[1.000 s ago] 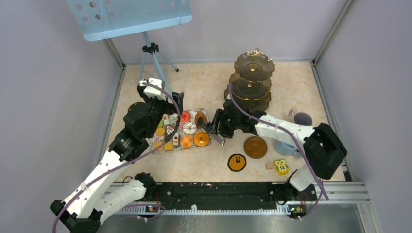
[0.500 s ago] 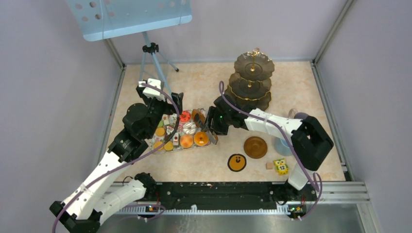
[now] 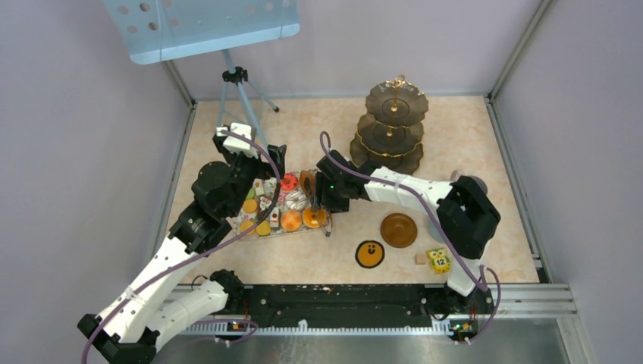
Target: Serve the afternoon tea
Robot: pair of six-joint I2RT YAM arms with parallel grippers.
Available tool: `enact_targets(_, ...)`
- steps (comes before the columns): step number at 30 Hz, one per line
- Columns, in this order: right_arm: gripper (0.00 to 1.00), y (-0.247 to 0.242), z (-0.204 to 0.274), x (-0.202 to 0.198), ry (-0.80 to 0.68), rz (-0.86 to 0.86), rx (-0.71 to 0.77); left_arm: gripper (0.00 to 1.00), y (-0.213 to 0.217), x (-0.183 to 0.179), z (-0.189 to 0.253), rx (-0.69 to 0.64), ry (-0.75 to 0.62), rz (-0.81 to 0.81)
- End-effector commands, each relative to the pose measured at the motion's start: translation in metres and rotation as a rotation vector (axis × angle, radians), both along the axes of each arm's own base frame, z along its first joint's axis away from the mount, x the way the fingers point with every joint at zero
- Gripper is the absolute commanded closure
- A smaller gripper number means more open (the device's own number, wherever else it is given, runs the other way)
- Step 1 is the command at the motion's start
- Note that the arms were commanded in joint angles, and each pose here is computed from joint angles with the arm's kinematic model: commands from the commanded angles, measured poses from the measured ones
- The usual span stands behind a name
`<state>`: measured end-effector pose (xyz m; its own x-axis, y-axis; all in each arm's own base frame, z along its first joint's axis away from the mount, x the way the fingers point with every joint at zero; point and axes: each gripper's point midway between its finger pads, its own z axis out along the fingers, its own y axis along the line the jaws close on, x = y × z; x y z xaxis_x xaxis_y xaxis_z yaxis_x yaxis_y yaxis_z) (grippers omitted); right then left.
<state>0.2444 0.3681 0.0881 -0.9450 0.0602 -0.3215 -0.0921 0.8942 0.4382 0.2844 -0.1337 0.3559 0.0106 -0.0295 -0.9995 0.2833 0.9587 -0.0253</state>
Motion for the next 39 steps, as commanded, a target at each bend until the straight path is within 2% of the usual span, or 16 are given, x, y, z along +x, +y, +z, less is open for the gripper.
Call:
enact_targets(1, 0.46, 0.007, 0.009, 0.000, -0.029, 0.042, -0.003, 0.01, 0.003, -0.002, 0.013, -0.025, -0.052, 0.007)
enact_targets(6, 0.56, 0.016, 0.014, -0.002, -0.032, 0.057, 0.063, 0.01, 0.003, -0.001, 0.013, -0.024, -0.051, 0.007)
enact_targets(16, 0.92, 0.014, 0.037, 0.005, -0.042, 0.057, 0.277, 0.01, 0.001, 0.001, 0.009, -0.017, -0.041, 0.003)
enact_targets(20, 1.00, 0.011, 0.046, 0.007, -0.046, 0.063, 0.347, 0.01, 0.000, 0.003, 0.007, -0.013, -0.036, 0.005)
enact_targets(29, 1.00, 0.004, 0.063, 0.009, -0.035, 0.066, 0.546, 0.01, -0.004, 0.007, 0.001, 0.000, -0.018, -0.001)
enact_targets(35, 1.00, -0.001, 0.054, 0.007, -0.013, 0.090, 0.530, 0.01, -0.006, 0.009, -0.003, 0.008, -0.008, -0.005)
enact_targets(39, 0.89, 0.001, 0.042, 0.007, 0.003, 0.128, 0.502, 0.01, -0.006, 0.009, -0.002, 0.007, -0.009, -0.006)
